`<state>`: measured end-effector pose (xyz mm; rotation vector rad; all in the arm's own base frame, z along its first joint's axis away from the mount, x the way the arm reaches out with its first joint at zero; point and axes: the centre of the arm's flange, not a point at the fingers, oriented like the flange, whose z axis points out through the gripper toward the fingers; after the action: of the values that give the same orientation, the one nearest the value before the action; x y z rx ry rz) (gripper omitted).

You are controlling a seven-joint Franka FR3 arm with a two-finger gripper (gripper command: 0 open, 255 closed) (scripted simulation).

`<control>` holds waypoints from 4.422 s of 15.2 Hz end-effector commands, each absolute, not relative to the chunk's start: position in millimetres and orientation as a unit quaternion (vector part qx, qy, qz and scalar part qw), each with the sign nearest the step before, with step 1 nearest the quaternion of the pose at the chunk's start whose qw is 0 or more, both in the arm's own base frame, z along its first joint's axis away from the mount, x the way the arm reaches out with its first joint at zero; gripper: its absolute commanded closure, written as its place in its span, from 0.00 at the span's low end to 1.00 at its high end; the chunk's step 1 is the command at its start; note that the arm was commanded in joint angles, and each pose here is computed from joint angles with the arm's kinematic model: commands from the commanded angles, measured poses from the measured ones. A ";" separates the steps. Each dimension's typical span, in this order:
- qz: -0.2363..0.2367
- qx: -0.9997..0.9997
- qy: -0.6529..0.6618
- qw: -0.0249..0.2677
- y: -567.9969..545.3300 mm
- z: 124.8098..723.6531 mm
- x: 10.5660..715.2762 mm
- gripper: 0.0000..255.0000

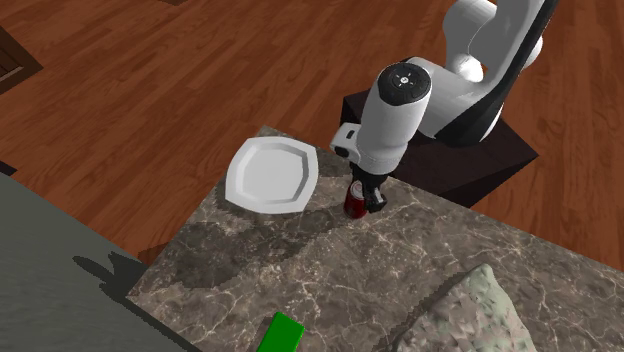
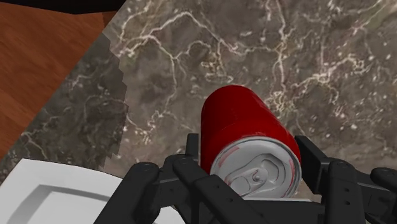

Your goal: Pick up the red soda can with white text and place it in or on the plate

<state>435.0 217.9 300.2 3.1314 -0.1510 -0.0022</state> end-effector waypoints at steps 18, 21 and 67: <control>-0.001 0.999 -0.048 0.003 189.2 388.7 461.8 1.00; -0.001 0.999 -0.048 0.003 160.6 393.8 488.7 1.00; -0.001 0.999 -0.048 0.003 27.1 313.6 614.4 0.00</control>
<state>614.4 27.0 313.6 3.1313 -0.1512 -0.0026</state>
